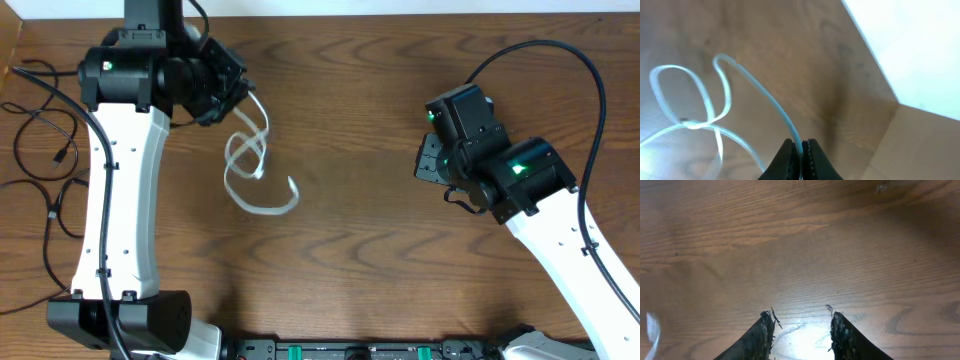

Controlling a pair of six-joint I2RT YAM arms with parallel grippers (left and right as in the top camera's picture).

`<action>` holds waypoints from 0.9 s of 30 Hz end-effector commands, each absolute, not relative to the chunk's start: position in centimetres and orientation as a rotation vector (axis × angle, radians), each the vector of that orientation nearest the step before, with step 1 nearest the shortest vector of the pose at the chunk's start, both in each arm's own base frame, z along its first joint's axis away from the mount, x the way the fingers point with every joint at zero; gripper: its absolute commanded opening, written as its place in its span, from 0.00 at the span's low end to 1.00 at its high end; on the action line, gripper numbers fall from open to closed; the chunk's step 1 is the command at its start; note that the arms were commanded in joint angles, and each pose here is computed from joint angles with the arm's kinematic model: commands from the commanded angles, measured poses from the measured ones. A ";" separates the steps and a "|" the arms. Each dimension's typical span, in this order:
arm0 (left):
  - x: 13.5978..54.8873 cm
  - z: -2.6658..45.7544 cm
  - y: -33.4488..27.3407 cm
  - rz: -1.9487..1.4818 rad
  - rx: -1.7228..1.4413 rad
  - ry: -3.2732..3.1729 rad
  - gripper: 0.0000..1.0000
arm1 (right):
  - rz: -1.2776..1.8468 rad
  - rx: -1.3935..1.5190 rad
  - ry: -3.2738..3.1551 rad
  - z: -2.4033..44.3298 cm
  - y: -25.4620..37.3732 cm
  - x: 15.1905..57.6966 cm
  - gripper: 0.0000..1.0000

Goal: Untangle cables
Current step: 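Carry the white cable to the upper-left with the left gripper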

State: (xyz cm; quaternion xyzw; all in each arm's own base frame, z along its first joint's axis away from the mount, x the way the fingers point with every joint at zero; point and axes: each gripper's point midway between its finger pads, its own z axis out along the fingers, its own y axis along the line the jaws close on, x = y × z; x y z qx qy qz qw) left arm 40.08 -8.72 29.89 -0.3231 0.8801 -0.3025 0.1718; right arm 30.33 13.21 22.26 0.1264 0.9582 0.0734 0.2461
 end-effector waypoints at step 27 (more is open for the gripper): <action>52.4 34.0 12.0 -0.055 -0.836 1.923 0.08 | 0.250 0.322 2.603 22.4 14.4 30.9 0.36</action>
